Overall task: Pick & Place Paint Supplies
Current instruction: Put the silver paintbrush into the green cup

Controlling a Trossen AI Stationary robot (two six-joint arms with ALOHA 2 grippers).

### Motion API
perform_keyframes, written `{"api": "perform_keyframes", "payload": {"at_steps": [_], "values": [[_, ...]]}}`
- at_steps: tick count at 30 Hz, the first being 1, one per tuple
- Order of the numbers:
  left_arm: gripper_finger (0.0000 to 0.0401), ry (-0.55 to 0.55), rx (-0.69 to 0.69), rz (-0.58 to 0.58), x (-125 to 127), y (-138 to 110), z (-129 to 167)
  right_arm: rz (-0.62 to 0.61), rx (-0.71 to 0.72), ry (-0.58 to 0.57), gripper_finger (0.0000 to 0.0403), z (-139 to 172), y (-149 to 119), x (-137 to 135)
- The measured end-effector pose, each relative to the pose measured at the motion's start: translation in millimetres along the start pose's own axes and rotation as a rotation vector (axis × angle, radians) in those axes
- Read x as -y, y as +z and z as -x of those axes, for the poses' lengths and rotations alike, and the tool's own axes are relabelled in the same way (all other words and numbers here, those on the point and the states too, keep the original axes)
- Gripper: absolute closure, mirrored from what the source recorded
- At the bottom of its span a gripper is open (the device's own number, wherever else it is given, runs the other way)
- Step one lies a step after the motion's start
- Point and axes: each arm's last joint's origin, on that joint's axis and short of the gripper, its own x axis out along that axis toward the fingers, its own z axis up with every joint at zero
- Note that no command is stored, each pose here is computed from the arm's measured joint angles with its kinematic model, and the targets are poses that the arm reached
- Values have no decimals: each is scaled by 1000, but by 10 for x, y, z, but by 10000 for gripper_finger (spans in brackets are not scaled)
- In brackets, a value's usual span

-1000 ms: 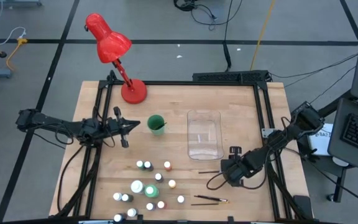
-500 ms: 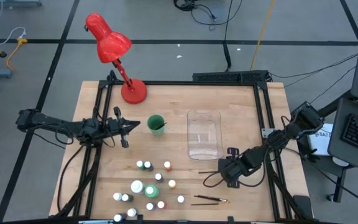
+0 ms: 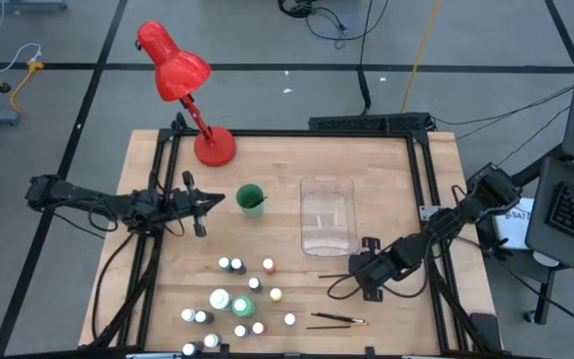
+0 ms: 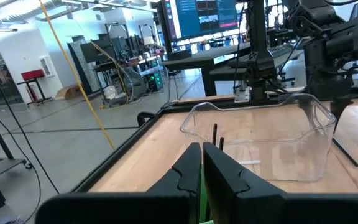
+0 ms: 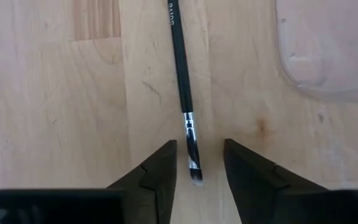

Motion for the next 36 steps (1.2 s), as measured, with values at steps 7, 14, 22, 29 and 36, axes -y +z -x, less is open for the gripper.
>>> {"api": "perform_keyframes", "payload": {"at_steps": [7,14,22,29,36], "values": [[380,0,0,0,0,0,0,-12,-27,21,359,-7,-15,1],[380,0,0,0,0,0,0,-10,-66,98,389,4,-8,-42],[380,-3,1,1,1,1,0,159,10,185,401,189,141,-336],[380,-4,5,6,0,5,0,354,200,198,403,532,459,-596],[380,-1,27,37,-4,27,0,643,558,-28,403,823,818,-708]]}}
